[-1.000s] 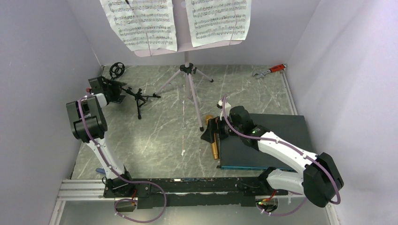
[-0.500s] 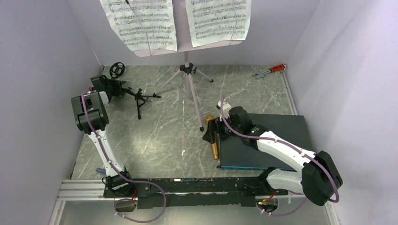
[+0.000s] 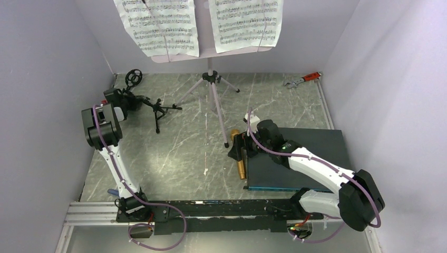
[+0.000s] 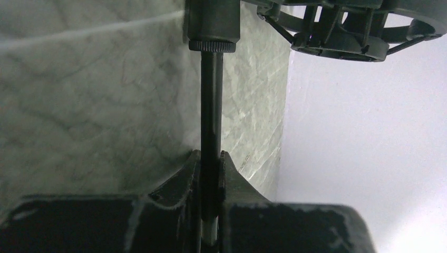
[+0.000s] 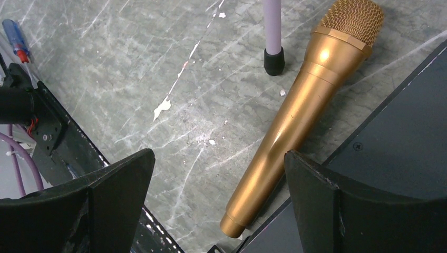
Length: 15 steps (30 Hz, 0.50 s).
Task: Set up the instrument practice props
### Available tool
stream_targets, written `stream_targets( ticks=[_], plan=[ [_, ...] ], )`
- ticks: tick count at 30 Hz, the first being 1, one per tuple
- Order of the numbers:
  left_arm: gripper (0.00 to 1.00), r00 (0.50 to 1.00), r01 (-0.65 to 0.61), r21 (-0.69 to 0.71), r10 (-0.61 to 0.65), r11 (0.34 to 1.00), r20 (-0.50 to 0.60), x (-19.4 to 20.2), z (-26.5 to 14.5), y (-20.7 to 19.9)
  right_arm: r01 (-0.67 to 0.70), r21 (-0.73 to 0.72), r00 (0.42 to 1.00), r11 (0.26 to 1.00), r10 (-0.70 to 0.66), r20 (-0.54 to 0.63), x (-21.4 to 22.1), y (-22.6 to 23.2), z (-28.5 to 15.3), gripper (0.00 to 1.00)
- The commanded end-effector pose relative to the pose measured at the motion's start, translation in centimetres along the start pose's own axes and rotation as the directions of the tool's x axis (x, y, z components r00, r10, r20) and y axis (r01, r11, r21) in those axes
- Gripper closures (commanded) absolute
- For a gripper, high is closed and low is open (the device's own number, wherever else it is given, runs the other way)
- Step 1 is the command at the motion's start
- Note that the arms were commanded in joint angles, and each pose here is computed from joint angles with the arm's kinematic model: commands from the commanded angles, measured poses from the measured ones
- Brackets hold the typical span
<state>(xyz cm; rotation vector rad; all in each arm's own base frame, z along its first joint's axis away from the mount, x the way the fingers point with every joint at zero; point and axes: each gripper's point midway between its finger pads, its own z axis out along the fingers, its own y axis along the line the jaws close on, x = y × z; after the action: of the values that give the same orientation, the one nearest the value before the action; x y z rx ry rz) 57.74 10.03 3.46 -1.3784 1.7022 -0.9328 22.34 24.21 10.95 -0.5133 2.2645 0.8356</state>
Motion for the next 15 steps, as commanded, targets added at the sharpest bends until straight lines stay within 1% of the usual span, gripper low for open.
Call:
stream_targets(
  ticks=[1, 4, 9, 15],
  plan=[
    [0.97, 0.999, -0.038, -0.004, 0.038, 0.999, 0.032, -0.1, -2.2, -1.2, 0.032, -0.017, 0.995, 0.999, -0.031, 0.094, -3.3, 1.0, -0.8, 0.02],
    [0.97, 0.995, -0.072, 0.021, 0.071, 0.997, 0.068, -0.5, -4.2, -2.8, 0.033, -0.024, 0.994, 0.999, -0.03, 0.103, -3.5, 1.3, -1.0, 0.02],
    [0.97, 0.99, -0.08, 0.001, 0.08, 0.997, 0.115, -1.0, -7.0, -2.5, 0.035, -0.038, 0.993, 0.999, -0.03, 0.116, -3.8, 1.7, -1.3, 0.02],
    [0.97, 0.982, -0.105, 0.005, 0.102, 0.995, 0.158, -0.2, -10.9, -2.4, 0.041, -0.056, 0.99, 0.998, -0.033, 0.137, -4.4, 2.3, -2.1, 0.02]
  ],
)
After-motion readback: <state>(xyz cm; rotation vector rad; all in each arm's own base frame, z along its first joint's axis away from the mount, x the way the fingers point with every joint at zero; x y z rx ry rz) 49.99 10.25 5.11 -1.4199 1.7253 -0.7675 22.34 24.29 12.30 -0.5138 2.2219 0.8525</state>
